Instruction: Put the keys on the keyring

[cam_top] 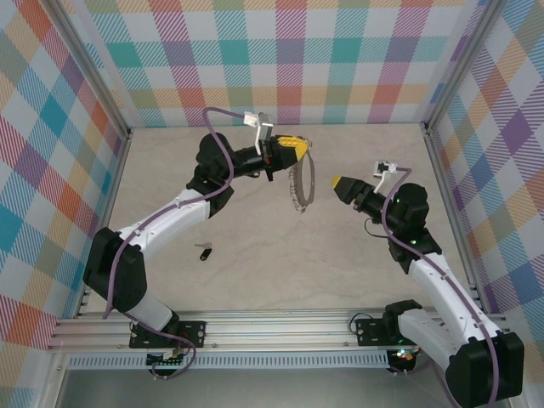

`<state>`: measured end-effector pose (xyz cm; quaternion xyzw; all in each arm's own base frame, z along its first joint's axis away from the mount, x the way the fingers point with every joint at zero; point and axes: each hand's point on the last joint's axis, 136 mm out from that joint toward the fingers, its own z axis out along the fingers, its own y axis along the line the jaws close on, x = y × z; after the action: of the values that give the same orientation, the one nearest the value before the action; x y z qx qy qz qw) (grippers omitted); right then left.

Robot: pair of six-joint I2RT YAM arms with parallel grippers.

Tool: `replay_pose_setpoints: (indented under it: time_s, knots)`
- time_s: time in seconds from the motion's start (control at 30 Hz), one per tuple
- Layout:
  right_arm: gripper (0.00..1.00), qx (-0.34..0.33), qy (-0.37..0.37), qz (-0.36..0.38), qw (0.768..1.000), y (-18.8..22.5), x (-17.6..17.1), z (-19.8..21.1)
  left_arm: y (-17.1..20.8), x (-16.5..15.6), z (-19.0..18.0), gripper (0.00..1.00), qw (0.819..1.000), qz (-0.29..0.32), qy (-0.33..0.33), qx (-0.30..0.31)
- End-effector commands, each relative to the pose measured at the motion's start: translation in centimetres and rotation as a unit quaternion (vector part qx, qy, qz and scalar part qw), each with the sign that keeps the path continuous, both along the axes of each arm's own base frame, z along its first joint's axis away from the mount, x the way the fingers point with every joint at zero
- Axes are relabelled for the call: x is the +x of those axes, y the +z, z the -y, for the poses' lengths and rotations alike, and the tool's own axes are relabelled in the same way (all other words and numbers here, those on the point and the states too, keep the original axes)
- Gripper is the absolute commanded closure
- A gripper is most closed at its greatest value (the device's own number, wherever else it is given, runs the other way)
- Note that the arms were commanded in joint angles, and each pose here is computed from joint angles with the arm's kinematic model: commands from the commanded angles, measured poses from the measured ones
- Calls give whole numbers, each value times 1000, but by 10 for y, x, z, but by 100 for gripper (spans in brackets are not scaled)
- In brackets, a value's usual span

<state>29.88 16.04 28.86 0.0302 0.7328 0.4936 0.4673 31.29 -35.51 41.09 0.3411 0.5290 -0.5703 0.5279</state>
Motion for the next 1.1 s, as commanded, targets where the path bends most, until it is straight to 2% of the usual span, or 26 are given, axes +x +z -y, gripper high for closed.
replay_pose_setpoints:
  time_s: [0.0,0.4,0.57,0.83,1.07]
  knots:
    - [31,-14,-3,8,1000,-2,-3,2,28,-12,0,100,999,13,-32,-31]
    - [31,-20,2,15,1000,5,-5,1,35,-7,4,100,994,-68,-82,-26]
    - [37,-19,39,45,998,31,-10,-8,34,-8,6,100,992,-81,-96,-13]
    - [46,-20,57,92,994,74,-15,-13,31,-10,5,100,991,-83,-105,5]
    - [52,-29,113,151,982,110,-26,-25,21,-14,6,100,988,-85,-118,49]
